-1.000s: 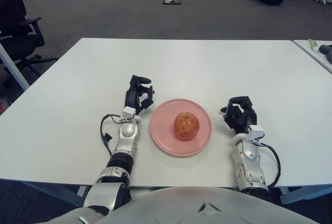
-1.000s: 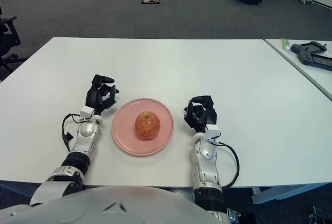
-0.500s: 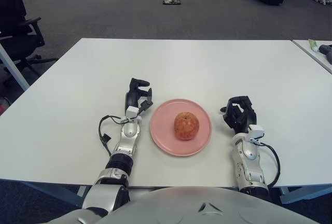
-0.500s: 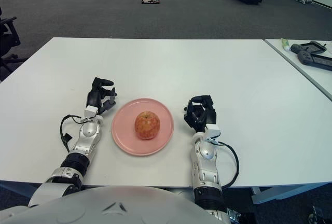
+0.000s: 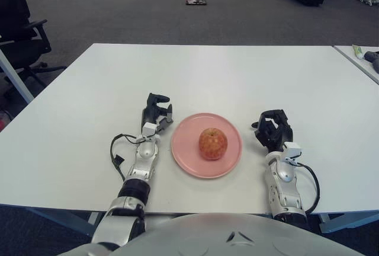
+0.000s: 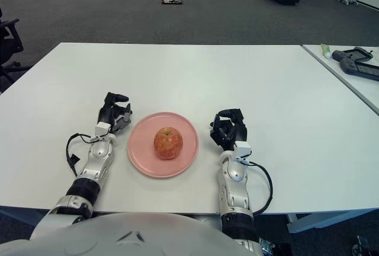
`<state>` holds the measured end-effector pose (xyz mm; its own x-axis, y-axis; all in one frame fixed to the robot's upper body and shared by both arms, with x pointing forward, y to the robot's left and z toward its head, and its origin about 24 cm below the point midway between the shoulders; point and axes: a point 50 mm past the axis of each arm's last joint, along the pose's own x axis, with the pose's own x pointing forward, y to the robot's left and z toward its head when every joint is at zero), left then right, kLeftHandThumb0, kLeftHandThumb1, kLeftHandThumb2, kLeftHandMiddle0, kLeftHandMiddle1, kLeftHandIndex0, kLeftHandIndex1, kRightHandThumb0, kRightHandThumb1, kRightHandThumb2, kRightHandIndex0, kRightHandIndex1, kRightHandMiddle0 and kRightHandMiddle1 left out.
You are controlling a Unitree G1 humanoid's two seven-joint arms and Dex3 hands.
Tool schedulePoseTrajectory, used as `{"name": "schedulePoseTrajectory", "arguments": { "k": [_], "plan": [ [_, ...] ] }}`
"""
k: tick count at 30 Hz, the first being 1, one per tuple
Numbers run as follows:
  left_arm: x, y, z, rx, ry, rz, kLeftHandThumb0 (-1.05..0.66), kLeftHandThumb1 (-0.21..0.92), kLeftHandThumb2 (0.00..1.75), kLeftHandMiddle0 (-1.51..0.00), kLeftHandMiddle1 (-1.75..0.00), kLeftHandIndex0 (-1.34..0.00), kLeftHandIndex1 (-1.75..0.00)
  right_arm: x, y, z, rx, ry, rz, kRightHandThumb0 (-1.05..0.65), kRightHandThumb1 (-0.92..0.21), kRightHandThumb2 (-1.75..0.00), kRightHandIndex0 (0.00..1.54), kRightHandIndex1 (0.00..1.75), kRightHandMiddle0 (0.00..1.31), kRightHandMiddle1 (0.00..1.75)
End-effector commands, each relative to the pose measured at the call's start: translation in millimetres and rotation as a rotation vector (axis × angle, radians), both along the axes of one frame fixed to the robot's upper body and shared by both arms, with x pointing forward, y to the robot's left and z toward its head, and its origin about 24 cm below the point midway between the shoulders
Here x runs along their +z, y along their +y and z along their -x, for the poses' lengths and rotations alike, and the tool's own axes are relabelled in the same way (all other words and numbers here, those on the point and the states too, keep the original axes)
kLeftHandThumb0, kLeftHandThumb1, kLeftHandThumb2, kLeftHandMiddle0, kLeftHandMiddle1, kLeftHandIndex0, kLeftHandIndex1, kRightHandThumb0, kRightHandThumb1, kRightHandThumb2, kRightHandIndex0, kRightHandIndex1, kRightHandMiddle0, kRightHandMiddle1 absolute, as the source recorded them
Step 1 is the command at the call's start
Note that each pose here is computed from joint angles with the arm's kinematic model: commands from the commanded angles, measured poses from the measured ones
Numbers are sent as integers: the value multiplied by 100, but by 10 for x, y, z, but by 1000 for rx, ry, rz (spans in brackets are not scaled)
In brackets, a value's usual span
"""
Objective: Put the apple into the plate.
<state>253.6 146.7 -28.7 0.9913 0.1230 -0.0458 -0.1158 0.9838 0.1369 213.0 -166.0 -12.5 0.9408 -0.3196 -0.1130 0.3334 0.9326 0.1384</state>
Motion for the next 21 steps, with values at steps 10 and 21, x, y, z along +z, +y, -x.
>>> {"name": "schedulePoseTrajectory", "arguments": {
  "k": [10,21],
  "plan": [
    [-285,135,275,32,182,60,-39,66,90,-59,-165,-36,-175,-41,33,-27,7,22,-27,-38,-69,-84,54,153,33,175],
    [-254,192,330,42,156,67,-39,67,88,-55,-164,-35,-175,-26,31,-31,13,13,-22,-38,-68,-85,55,153,34,175]
  ]
}}
